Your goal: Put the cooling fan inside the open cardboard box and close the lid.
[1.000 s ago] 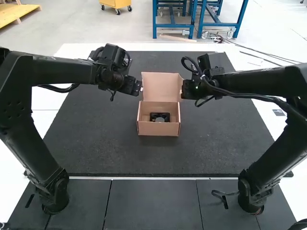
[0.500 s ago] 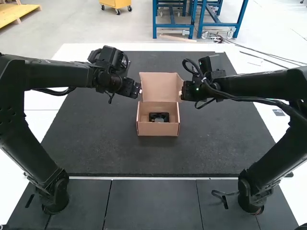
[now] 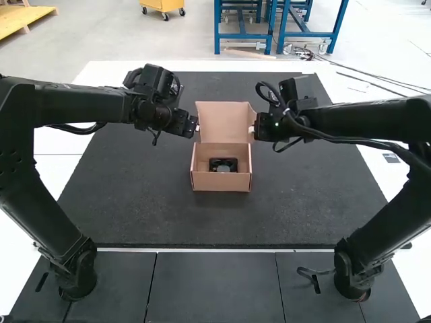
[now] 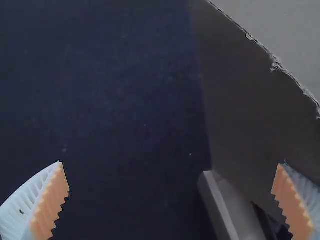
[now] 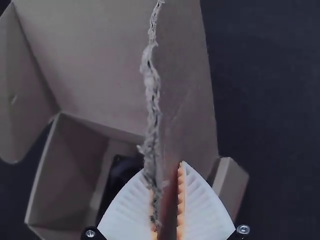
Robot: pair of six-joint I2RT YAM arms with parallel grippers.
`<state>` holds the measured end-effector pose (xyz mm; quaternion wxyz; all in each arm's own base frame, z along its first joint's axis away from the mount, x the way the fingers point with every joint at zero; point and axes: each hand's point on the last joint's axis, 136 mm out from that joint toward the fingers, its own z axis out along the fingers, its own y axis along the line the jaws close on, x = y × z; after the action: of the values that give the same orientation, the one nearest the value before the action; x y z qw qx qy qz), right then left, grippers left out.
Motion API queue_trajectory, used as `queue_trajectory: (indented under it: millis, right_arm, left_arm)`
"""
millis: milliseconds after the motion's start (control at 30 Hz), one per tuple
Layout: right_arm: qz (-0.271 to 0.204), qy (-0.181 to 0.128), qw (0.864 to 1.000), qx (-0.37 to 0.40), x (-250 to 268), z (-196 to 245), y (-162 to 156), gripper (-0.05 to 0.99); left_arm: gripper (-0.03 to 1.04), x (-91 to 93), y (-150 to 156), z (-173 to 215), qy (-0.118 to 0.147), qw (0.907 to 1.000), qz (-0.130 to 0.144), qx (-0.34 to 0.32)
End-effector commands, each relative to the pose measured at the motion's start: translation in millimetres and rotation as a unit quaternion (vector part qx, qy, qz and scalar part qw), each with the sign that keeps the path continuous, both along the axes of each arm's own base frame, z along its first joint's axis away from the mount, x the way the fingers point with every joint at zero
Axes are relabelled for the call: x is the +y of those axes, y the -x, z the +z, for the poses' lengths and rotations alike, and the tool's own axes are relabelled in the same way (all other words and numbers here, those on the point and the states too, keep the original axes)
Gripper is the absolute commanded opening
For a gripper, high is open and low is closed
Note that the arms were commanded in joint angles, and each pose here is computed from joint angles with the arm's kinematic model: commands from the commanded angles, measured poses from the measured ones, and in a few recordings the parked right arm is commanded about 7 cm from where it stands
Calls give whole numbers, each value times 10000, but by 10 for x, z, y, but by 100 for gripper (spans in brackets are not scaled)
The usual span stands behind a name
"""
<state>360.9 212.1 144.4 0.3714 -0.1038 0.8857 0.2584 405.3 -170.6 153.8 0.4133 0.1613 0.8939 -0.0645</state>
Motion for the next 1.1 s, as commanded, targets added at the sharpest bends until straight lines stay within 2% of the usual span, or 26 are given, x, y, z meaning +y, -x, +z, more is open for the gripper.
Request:
queue_trajectory:
  millis: [0, 267, 667, 767, 967, 1067]
  right_arm:
    - [276, -270, 9992, -94, 138, 170, 124, 12]
    - [280, -259, 9992, -85, 127, 175, 145, 12]
    - [246, -266, 9992, -139, 117, 247, 137, 19]
    - [259, -218, 9993, -141, 104, 218, 152, 18]
    - [292, -158, 9994, -61, 84, 116, 205, 5]
    - [310, -124, 9994, -43, 76, 79, 221, 5]
  left_arm:
    - [96, -61, 39, 158, 158, 9997, -95, -163]
    - [96, -47, 52, 199, 166, 9996, -97, -209]
    - [96, -23, 105, 208, 173, 9995, -102, -239]
    - [96, -22, 107, 201, 169, 9995, -102, -232]
    - [96, -20, 111, 191, 161, 9996, -107, -227]
    - [96, -25, 116, 184, 158, 9996, -114, -220]
